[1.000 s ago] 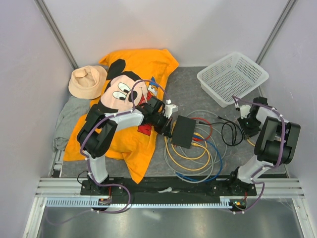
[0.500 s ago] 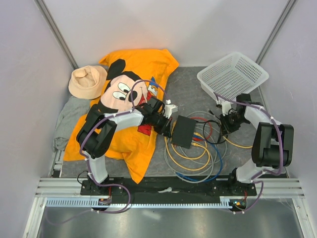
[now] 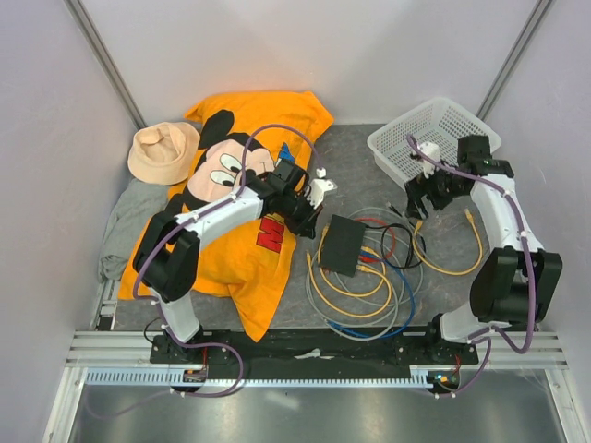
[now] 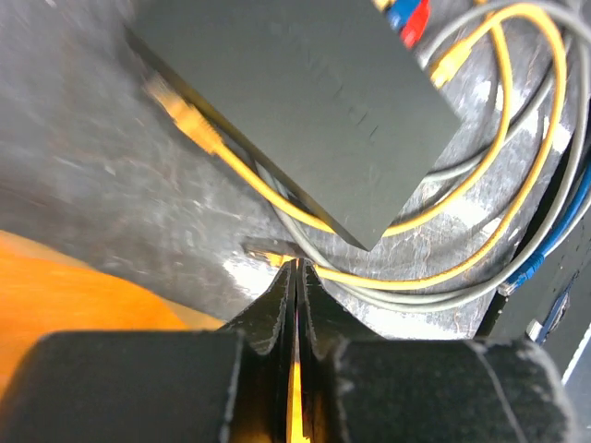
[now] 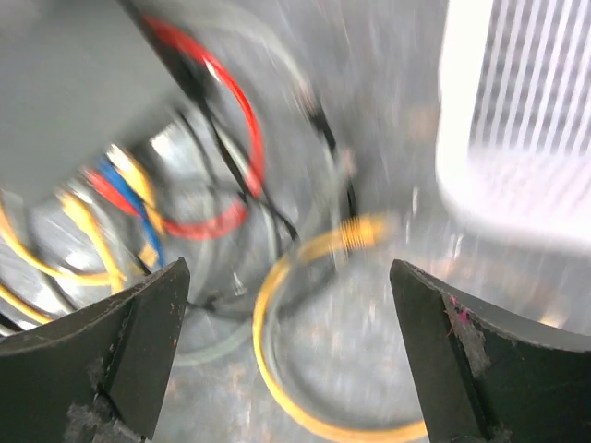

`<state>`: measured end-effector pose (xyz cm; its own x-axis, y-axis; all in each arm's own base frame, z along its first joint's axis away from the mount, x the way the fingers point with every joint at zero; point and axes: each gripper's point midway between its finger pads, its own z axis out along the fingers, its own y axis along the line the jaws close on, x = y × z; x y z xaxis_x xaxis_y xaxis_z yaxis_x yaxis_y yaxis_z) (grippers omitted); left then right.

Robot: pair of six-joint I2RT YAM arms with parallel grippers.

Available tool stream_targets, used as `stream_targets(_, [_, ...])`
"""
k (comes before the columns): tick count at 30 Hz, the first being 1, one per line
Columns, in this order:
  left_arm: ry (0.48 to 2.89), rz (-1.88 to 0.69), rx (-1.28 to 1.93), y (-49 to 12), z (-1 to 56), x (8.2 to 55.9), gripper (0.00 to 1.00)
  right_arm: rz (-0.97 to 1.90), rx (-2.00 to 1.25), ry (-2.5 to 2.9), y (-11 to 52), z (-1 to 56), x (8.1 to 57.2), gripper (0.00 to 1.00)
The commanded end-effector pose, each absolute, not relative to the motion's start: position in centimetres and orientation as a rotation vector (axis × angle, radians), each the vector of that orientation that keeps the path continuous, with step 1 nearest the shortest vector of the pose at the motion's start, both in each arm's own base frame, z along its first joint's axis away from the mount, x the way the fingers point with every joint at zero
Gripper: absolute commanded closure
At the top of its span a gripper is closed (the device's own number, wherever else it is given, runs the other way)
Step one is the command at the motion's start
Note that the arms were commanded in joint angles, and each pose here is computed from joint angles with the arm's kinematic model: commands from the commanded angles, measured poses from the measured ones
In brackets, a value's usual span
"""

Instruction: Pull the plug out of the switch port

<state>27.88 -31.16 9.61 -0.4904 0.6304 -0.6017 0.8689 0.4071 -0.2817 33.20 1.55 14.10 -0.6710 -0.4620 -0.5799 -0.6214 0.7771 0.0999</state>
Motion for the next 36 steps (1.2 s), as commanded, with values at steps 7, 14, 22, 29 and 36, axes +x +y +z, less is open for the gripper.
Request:
stream_targets(7, [2.059,-0.797,1.449,-33.2,13.1,28.9,0.85,0.89,-0.789,2.277,13.1,17.1,34.9,0.06])
stream_targets(14, [1.616,-0.767,1.719,-33.6,11.6,23.8,0.96,1.143,-0.443,2.428,15.3,12.6,35.3,0.49])
stream_targets(22, [1.585,-0.779,1.81,-35.5,7.7,22.1,0.98,1.074,-0.463,2.552,15.5,8.5,34.7,0.73])
stream_targets(29, [1.683,-0.779,1.704,-37.6,7.9,23.6,0.98,0.937,-0.526,2.669,13.6,5.4,33.1,0.73])
stream_targets(36, [2.128,-0.779,1.388,-38.0,6.1,25.5,0.98,0.953,-0.535,2.687,13.5,4.4,31.5,0.62])
